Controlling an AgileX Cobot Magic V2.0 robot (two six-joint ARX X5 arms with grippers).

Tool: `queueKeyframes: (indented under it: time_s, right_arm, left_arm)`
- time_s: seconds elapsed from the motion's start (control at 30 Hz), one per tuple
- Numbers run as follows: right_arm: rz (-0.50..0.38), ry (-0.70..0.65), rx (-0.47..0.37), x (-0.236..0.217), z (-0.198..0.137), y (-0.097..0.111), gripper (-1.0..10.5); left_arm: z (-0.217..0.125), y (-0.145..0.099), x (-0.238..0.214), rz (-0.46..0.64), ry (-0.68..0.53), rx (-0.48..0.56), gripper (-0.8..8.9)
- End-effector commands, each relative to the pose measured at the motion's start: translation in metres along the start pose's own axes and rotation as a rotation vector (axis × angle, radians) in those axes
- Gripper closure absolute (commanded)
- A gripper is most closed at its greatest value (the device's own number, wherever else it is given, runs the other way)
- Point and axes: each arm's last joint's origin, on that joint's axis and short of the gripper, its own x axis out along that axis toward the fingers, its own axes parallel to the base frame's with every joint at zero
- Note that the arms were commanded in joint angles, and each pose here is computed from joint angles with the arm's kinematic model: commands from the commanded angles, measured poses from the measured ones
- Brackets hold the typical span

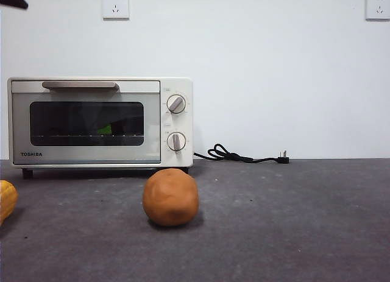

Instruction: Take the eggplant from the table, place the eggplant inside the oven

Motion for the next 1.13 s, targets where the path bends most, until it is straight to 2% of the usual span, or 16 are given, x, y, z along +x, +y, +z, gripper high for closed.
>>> queueKeyframes:
  time_s: [0.03, 0.33, 0.47, 0.63, 0.83, 1.13]
  right_arm:
    - [-0.005, 0.030, -0.021, 0.002, -0.003, 0.000, 9.5]
    - [-0.005, 0.029, -0.037, 0.002, -0.003, 0.000, 9.5]
    - [-0.004, 0.029, -0.037, 0.002, -0.003, 0.000, 9.5]
    - [-0.005, 0.029, -0.037, 0.002, -0.003, 0.000, 9.5]
    - [-0.005, 0.029, -0.037, 0.002, -0.003, 0.000, 9.5]
    - [-0.005, 0.030, -0.037, 0.002, -0.003, 0.000, 9.5]
  left_arm:
    - [-0.002, -0.027, -0.014, 0.041, -0.004, 0.076, 8.21]
    - [-0.025, -0.099, -0.073, 0.141, -0.031, 0.139, 8.21]
    - [-0.042, -0.119, -0.099, 0.199, -0.024, 0.130, 8.21]
    - [-0.066, -0.141, -0.125, 0.211, -0.009, 0.119, 8.21]
    - [-0.082, -0.157, -0.143, 0.214, -0.036, 0.135, 8.21]
    - [-0.085, -0.157, -0.144, 0.232, -0.021, 0.122, 8.18]
